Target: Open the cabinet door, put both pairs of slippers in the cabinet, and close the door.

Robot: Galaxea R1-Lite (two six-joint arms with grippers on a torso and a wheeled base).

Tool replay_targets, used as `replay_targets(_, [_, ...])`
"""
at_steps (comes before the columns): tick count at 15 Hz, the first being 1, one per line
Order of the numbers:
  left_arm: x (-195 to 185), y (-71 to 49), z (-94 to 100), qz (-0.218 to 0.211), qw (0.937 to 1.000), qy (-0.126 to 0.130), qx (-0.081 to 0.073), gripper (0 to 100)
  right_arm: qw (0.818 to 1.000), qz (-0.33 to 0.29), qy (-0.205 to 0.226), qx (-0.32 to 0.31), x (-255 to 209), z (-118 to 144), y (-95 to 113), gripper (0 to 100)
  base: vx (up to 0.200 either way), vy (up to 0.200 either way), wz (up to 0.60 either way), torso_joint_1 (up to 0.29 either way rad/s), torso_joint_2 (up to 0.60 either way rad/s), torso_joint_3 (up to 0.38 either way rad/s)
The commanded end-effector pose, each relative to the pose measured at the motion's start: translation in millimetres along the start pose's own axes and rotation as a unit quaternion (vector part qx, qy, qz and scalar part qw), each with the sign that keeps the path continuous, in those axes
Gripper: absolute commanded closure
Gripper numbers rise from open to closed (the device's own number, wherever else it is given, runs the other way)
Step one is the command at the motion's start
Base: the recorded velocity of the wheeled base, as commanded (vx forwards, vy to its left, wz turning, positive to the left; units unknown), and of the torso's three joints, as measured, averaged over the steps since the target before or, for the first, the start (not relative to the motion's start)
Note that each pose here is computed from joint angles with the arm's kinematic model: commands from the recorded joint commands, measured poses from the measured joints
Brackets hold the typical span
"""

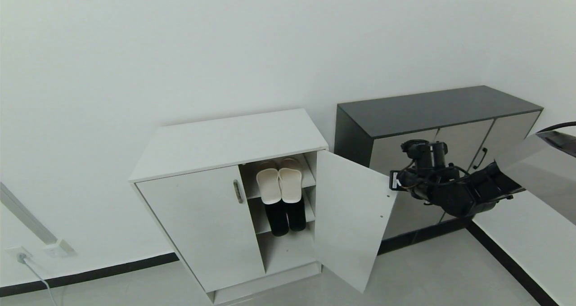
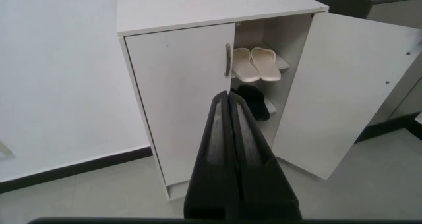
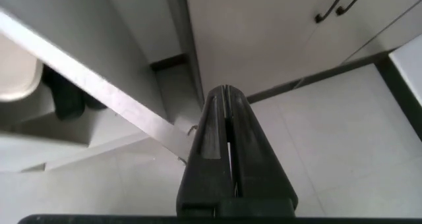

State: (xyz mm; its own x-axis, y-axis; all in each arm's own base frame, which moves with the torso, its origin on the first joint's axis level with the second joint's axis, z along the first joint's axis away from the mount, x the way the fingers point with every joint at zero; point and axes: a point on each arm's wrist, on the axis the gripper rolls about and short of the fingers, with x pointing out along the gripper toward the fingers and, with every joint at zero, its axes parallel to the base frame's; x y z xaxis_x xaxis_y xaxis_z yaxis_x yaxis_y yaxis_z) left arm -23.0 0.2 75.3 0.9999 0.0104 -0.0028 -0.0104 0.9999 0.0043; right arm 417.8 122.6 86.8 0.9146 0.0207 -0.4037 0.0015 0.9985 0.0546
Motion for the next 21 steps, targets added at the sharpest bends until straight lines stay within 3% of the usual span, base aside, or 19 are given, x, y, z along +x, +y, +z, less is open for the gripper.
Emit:
replay_targets(1, [0, 0.0, 0.1, 0.0, 1.0, 0.0, 0.0, 100, 1.0, 0.023, -0.004, -0.007, -20, 4, 15, 100, 0.0, 0.0, 0.0, 0.0, 0.0, 0.0])
replay_targets(3, [0, 0.0, -0.1, 0.0, 1.0, 0.001, 0.0, 100, 0.997, 0.066, 0.011, -0.031, -50, -8, 46, 100, 0.0, 0.0, 0.0, 0.0, 0.0, 0.0])
replay_targets(6, [0, 0.0, -0.3, 0.0, 1.0, 0.001, -0.001, 100, 0.993, 0.104, 0.013, -0.05, -77, -15, 73, 100, 0.0, 0.0, 0.0, 0.0, 0.0, 0.0])
replay_targets(14, [0, 0.0, 0.1, 0.0, 1.0, 0.0, -0.001, 100, 0.983, 0.162, 0.011, -0.08, -115, -20, 89, 100, 0.0, 0.0, 0.0, 0.0, 0.0, 0.0])
replay_targets(21, [0, 0.0, -0.1, 0.0, 1.0, 0.001, -0.001, 100, 0.979, 0.18, 0.022, -0.089, -119, -27, 91, 100, 0.0, 0.0, 0.6, 0.001, 0.0, 0.004])
